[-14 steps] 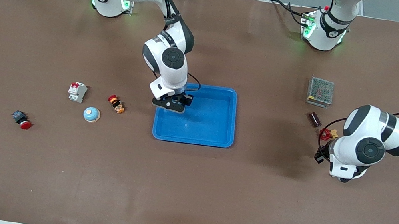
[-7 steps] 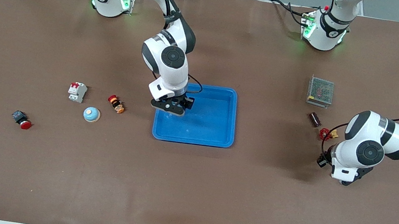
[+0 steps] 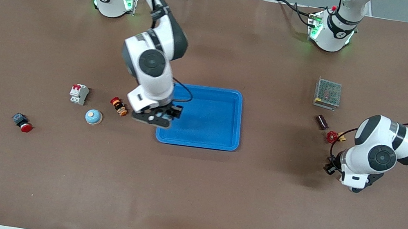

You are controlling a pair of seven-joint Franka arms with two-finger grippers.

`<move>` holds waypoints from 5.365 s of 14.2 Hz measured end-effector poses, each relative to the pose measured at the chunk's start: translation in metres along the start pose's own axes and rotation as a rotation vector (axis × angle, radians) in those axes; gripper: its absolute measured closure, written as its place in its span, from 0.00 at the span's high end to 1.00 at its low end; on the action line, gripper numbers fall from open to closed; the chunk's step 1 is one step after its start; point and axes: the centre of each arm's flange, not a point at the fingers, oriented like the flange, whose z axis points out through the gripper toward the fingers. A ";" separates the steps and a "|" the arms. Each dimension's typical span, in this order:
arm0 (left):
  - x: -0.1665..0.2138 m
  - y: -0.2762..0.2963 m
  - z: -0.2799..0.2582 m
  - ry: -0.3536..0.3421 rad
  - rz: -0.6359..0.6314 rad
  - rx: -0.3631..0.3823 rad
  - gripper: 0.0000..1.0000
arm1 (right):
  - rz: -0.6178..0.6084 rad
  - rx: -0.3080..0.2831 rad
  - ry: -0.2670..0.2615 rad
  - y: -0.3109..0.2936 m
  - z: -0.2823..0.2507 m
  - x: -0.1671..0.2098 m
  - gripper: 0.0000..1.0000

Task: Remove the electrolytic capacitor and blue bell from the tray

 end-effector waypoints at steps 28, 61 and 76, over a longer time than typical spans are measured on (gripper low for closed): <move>-0.031 -0.056 -0.325 0.110 0.469 -0.086 1.00 | -0.311 -0.020 0.047 0.461 0.099 0.054 0.68; -0.077 -0.132 -0.405 0.087 0.645 -0.135 1.00 | -0.265 0.076 -0.163 0.479 -0.072 0.131 1.00; -0.077 -0.132 -0.405 0.086 0.645 -0.134 1.00 | -0.058 0.050 -0.030 0.403 -0.322 0.044 1.00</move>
